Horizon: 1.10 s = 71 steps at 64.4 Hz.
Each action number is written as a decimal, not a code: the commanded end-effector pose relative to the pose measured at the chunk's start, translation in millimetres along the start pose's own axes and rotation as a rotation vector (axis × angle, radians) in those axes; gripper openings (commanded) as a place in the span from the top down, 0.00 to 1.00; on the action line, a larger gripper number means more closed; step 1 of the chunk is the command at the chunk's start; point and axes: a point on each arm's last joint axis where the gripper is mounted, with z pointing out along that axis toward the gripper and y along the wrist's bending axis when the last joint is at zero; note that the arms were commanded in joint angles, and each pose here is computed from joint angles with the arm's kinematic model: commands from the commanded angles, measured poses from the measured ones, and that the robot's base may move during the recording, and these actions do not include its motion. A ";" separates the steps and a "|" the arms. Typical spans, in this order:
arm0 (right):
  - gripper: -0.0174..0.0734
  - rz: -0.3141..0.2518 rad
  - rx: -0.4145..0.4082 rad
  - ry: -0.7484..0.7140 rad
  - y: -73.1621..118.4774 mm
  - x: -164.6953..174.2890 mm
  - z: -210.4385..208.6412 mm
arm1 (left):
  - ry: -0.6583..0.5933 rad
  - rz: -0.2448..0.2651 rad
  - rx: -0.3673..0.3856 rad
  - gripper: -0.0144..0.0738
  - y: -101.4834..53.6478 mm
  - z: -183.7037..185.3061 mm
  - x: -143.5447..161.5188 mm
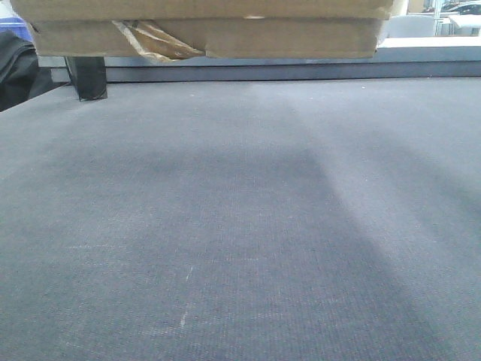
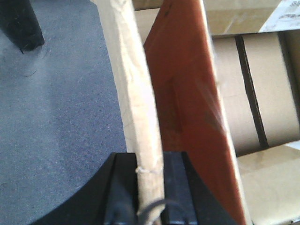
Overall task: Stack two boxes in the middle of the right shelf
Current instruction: 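Lift the two stacked boxes off the table with both grippers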
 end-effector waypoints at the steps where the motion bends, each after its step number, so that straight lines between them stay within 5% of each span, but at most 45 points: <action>1: 0.98 -0.019 0.006 -0.115 1.5 -11.4 -15.5 | -0.045 0.003 0.001 0.96 0.3 -10.0 -3.6; 29: 0.98 -0.019 0.006 -0.124 1.5 -12.2 -15.6 | -0.067 0.006 -0.007 0.96 1.0 -10.1 -5.6; 50: 0.98 -0.019 0.012 -0.358 1.2 -32.9 -20.6 | -0.265 0.006 -0.011 0.96 1.3 -13.1 -23.3; 71: 0.98 -0.019 0.012 -0.383 1.2 -35.0 -21.5 | -0.276 0.006 -0.011 0.96 1.3 -13.4 -24.3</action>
